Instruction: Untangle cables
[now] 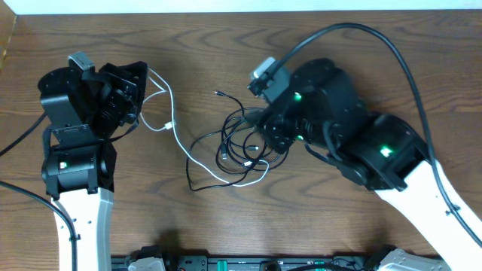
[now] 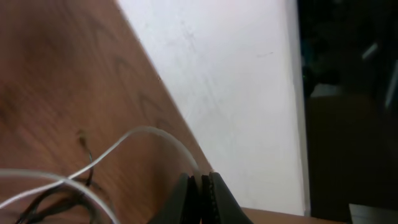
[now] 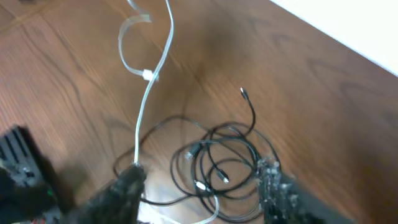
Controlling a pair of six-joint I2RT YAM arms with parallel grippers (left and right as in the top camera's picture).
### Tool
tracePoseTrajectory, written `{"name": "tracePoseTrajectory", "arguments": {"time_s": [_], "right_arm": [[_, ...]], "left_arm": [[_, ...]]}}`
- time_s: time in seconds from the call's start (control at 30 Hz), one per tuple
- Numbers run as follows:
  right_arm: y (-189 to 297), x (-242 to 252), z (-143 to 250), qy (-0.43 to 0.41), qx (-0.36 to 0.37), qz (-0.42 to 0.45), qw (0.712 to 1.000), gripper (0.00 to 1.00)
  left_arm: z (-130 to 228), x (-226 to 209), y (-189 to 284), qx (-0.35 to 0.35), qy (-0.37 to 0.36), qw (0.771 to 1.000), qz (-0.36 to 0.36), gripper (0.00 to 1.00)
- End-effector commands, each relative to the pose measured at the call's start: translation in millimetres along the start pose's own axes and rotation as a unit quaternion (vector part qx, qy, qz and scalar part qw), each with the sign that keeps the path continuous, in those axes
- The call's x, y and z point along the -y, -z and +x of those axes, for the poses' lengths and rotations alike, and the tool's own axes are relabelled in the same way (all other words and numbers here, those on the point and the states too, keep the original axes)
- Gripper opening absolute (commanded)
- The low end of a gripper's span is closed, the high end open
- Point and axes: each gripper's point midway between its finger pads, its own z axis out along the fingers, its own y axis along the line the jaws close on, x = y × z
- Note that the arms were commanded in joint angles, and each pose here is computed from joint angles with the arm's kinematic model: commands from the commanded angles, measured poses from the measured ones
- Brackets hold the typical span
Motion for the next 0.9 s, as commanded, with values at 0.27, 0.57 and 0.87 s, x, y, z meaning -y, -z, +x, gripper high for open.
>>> {"name": "tracePoseTrajectory", "arguments": {"time_s": [0.27,0.57,0.87], "right_arm": [[-38,-1,18,-0.025,-0.05,-0.017,0.998,0.88],[-38,4,17,-0.029,-0.048,-0.015,0.998,0.93],[-38,4,18,-0.03,-0.05,-0.014,0.998,0.98]], "left_arm": [[-7,164,57,0.001,-0.091,0.945,0.313,0.08],[-32,314,157,0.061,-0.163,0.868,0.466,0.08],[-61,405,243,0.161,-0.171,0.796,0.559,0.08]]}}
